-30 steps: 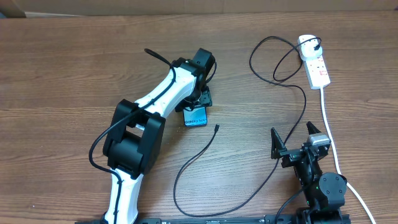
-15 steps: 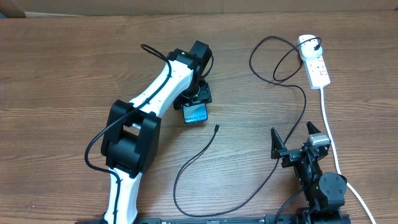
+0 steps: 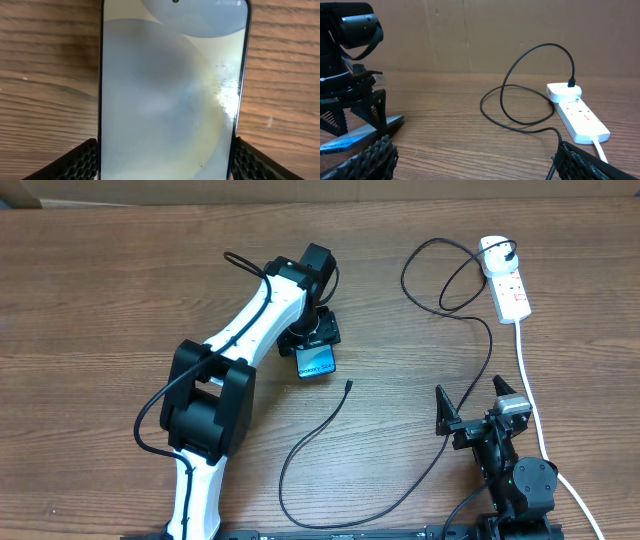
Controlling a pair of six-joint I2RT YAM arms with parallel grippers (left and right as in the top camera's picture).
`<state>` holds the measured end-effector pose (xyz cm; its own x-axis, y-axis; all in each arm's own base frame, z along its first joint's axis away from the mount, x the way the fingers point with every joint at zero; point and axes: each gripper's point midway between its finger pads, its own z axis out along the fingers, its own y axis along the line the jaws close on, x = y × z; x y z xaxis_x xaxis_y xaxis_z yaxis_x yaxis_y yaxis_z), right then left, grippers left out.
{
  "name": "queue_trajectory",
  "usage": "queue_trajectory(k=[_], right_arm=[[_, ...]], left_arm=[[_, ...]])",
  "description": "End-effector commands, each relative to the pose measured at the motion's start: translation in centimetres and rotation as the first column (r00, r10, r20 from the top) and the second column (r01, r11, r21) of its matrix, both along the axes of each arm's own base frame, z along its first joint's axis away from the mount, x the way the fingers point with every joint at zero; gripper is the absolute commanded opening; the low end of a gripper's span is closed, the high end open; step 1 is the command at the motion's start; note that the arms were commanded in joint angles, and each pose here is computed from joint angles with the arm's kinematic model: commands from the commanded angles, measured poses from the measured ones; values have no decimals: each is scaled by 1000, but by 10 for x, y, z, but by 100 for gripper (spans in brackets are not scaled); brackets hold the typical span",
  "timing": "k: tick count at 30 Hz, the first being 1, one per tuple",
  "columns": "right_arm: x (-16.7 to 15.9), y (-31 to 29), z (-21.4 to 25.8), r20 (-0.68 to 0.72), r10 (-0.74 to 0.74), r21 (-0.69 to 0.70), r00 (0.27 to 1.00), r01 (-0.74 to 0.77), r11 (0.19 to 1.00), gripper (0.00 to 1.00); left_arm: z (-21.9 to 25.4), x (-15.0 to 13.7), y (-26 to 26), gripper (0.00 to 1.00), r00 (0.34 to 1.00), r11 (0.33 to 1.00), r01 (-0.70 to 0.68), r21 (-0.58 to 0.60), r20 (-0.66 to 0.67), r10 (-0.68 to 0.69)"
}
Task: Plug charger to phone and switch on socket
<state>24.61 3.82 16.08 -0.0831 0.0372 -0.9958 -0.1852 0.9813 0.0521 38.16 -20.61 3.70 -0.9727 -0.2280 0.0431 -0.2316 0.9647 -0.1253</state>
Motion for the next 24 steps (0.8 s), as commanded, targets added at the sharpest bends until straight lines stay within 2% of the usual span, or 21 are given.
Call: queue_trajectory(k=[1,7,13,18,24], right_arm=[[0,0,-2,0,-2,3,1000,2,1000,100],[0,0,-2,0,-2,3,1000,2,1000,100],[0,0,-2,0,-2,3,1000,2,1000,100],[0,0,-2,0,-2,3,1000,2,1000,100],[0,0,-2,0,-2,3,1000,2,1000,100]], left_arm=[[12,8,-9,73,1000,995,-21,-93,-6,20],[15,10,-6,73,998,983,-59,-171,-44,52],[25,12,-12,75,993,947,-90,-307,-95,64],[38,15,-19,74,990,892,-112,-437,-130,61],[59,22,-22,74,984,792,-151,-592,-169,61]])
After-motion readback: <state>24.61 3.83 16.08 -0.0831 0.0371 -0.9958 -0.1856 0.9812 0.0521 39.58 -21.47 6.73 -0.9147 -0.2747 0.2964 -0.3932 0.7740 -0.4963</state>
